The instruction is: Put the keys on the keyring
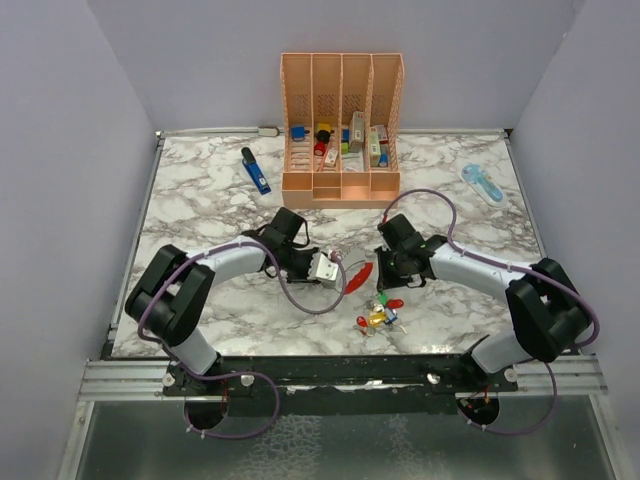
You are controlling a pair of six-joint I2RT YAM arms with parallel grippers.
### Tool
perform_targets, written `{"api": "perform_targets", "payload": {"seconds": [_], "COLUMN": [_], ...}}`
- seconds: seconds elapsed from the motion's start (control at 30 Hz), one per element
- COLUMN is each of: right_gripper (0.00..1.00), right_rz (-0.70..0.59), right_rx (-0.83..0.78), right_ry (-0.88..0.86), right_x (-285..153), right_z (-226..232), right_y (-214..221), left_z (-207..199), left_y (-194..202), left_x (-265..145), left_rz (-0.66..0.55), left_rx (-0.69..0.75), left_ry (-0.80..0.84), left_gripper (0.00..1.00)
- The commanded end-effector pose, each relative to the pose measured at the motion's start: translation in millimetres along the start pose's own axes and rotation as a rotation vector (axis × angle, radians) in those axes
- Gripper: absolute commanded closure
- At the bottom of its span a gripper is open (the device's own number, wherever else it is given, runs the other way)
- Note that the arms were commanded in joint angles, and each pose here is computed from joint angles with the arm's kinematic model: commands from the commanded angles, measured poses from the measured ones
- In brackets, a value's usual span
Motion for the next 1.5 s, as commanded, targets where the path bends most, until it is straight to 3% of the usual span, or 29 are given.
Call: {"api": "perform_targets", "payload": {"seconds": [0.0, 0.2, 0.67, 1.03, 1.47], "right_gripper": [0.99, 0.99, 0.99, 0.99, 0.99], "right_rz": [-0.004, -0.005, -0.020, -0.035, -0.032], "right_rx": [-0.025, -0.027, -0.026, -0.027, -0.031], "right_ry": [-0.040, -0.047, -0.056, -0.053, -0.054], "right_x": [-3.3, -3.6, -7.8, -10.4, -8.2], "right_z": [5.2, 5.5, 6.3, 4.2, 4.6], "right_y": [2.2, 3.5, 2.3, 2.2, 2.7], "left_z": [3.9, -7.5, -26.5, -34.9, -17.5], "left_y": [-4.8, 0.6, -16.5, -7.0, -4.8], "left_x": [-15.7, -17.6, -9.3, 3.1, 4.5], "left_rz": [0.048, 0.077, -0.041, 0.048, 0.063], "left_rx": [0.010, -0.017, -0.034, -0.041, -0.018], "left_ry": [-0.057, -0.059, 0.018, 0.087, -0.006], "left_gripper": [0.70, 0.70, 0.70, 0.72, 0.70]}}
Point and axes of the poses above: each gripper's point midway between its finger pads, its own x axis out along the fingers, its own z axis along the line the jaws close on, y = z × x, the point moved 3 cm from there along -x, back along the fingers, and after that the axes turned 14 degrees about x, right-handed, at the moved point
